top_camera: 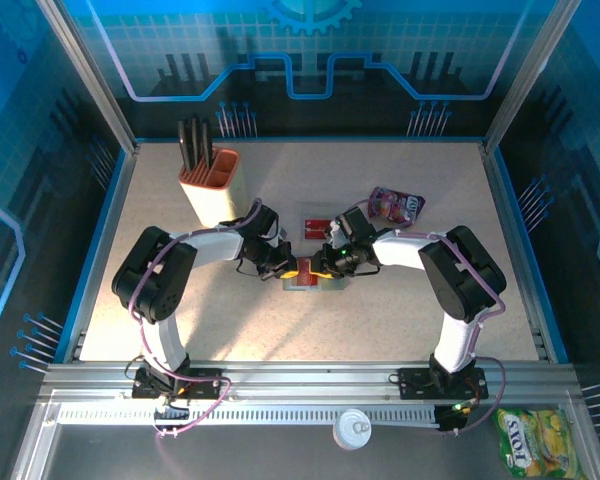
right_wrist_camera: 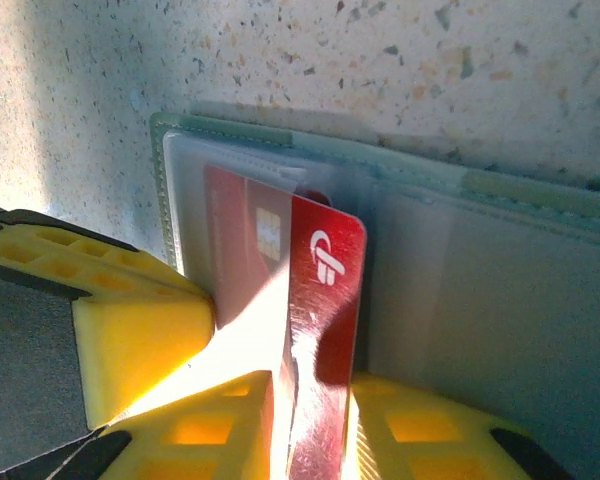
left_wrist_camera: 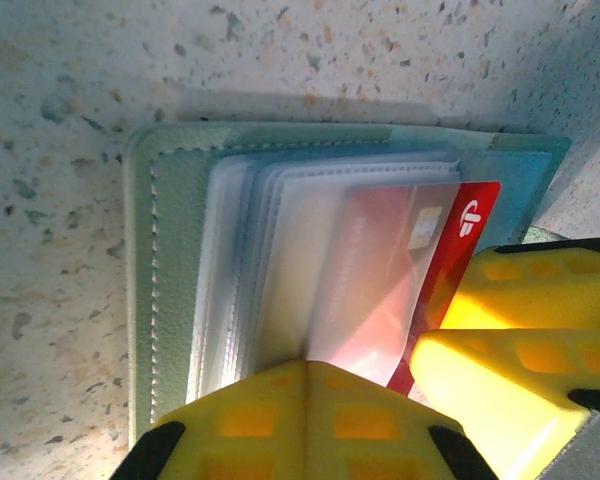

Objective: Take the credit cards out of the card holder

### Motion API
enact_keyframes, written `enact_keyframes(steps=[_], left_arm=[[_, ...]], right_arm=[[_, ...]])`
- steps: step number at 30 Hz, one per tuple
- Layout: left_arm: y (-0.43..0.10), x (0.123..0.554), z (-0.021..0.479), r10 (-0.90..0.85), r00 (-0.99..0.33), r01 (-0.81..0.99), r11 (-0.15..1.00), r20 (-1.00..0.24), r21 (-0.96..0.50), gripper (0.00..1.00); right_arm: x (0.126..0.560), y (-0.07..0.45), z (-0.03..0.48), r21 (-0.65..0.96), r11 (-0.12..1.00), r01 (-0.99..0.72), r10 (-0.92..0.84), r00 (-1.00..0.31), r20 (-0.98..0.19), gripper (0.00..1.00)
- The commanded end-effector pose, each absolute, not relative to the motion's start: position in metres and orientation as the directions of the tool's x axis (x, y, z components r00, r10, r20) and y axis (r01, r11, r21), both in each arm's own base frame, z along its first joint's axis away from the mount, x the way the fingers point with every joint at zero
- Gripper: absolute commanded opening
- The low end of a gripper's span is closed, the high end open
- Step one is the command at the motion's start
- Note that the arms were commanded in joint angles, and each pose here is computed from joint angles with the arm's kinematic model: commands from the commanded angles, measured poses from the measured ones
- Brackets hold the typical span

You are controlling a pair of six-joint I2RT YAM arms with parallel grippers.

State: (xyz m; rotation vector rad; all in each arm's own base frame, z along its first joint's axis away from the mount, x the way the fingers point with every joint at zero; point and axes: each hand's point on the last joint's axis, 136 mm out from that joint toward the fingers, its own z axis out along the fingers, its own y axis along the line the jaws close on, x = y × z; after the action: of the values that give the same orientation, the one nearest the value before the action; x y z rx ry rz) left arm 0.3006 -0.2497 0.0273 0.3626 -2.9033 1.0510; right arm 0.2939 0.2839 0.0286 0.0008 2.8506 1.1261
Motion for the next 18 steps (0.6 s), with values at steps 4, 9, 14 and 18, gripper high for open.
enact_keyframes(steps=[4,9,14,18], left_arm=[[-0.2446,0.2946,0.0183,-0.202,-0.970,-0.241,0.776,0.131,-0.583,0.00],[-0.2445,0.2947,0.0186,-0.202,-0.971,-0.240,0.776,0.131,-0.583,0.00],[-0.2445,0.2946,0.0181,-0.202,-0.971,-0.240,0.777,0.132,-0.582,0.00],[-0.2439,0.2940,0.0177,-0.203,-0.970,-0.242,0.777,0.134,-0.580,0.00]], right_arm=[[0.2944,0.2833,0.0396,0.707,0.706,-0.039,0.030,-0.996,-0.085,0.20],[0.2945,0.2821,0.0397,0.706,0.707,-0.037,0.033,-0.996,-0.085,0.17],[0.2941,0.2812,0.0408,0.705,0.708,-0.041,0.033,-0.995,-0.091,0.15],[0.2948,0.2785,0.0409,0.703,0.711,-0.039,0.039,-0.995,-0.095,0.13]])
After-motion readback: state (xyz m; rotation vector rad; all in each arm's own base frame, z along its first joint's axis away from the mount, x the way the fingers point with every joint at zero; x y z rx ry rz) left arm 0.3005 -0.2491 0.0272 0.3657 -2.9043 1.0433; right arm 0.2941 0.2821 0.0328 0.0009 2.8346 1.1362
